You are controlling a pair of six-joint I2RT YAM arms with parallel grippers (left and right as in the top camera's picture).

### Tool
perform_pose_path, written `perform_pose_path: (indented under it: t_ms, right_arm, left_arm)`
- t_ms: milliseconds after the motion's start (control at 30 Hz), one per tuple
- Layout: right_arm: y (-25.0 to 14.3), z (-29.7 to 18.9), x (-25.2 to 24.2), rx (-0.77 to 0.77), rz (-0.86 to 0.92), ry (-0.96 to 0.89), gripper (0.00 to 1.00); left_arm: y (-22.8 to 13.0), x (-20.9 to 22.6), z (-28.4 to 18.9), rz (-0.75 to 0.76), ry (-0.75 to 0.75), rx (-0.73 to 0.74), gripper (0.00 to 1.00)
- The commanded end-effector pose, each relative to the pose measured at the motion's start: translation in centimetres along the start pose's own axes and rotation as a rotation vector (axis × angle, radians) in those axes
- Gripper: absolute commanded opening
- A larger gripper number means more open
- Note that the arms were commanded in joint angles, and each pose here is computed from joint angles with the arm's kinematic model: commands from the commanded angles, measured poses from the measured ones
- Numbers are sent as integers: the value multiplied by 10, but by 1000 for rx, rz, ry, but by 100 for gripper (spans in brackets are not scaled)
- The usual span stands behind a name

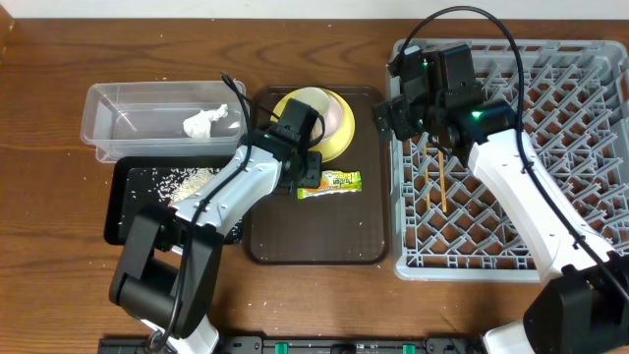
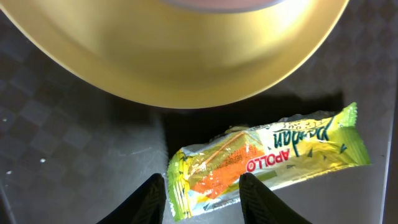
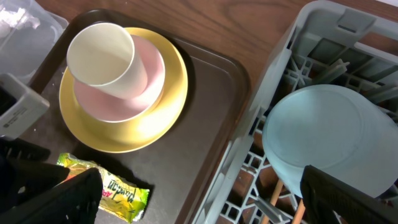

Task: Sort waste into correct bins and load items into the dishwasher rack
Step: 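Reach the left gripper to the yellow snack wrapper and grasp it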

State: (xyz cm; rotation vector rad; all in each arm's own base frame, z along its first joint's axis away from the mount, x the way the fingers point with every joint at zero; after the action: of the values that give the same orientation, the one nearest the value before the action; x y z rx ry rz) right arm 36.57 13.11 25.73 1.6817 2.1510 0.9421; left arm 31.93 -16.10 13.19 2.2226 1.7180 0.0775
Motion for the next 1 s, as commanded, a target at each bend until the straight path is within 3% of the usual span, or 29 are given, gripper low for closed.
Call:
perform_pose_path:
  t_ms: [0,500,967]
  right_arm:
    - [0,2,1,2,-15,0,99]
    - [0,2,1,2,-15,0,99]
    - [0,2,1,2,-15,0,99]
  left_arm:
    - [-6,2,10,11,12,7,41]
    - [-25,8,30,13,7,-19,39]
    - [-27,8,31,12,7,-11,19]
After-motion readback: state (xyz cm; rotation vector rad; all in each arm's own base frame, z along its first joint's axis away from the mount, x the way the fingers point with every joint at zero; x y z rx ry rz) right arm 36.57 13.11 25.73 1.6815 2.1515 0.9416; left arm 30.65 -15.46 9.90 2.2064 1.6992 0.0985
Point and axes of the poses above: each gripper's point midway between its finger pads, its own z axis out along the fingers, its own x axis along the line the jaws close on, y = z × x, the point moved 10 cm from there along -z, back along the fingers, and after that the axes turned 10 degrees about z, right-handed, at the moved point
